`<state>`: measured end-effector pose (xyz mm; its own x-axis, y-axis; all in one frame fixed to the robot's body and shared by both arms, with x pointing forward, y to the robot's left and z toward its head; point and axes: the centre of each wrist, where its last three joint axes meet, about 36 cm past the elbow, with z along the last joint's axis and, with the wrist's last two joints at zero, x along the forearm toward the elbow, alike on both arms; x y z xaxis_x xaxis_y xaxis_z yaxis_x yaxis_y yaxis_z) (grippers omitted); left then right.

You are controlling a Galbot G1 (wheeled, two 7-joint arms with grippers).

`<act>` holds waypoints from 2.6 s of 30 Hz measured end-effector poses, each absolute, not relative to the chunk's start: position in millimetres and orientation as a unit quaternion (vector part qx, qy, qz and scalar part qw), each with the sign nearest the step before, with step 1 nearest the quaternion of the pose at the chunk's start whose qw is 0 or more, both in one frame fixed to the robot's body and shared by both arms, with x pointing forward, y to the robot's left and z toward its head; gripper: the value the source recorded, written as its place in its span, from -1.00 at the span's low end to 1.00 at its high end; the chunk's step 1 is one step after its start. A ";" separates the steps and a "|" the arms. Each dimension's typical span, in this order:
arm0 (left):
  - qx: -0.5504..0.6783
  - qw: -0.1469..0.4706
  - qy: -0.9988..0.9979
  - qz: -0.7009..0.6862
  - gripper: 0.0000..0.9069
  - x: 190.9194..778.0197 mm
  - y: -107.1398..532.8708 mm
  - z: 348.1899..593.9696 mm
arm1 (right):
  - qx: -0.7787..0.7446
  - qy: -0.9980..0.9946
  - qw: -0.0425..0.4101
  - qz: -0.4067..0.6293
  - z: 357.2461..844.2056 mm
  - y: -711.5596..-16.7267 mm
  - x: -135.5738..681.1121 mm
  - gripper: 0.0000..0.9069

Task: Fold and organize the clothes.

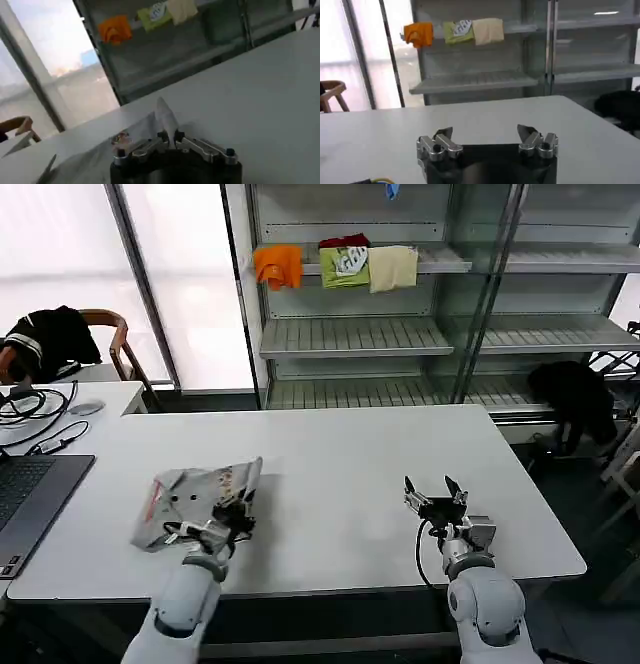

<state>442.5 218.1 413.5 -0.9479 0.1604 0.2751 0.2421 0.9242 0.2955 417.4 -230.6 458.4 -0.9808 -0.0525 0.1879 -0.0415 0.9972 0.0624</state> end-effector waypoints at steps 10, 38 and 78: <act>-0.145 0.107 -0.982 -0.058 1.00 476.3 132.6 425.1 | 0.042 -0.993 0.101 -0.039 465.1 -215.8 424.2 1.00; -0.070 0.109 -0.991 0.015 1.00 438.8 222.5 473.4 | 0.190 -0.936 0.215 -0.204 420.5 -105.3 466.0 -1.00; -0.008 0.141 -0.988 0.061 1.00 398.4 284.3 464.7 | 0.147 -0.953 0.189 -0.188 431.4 -153.2 401.1 1.00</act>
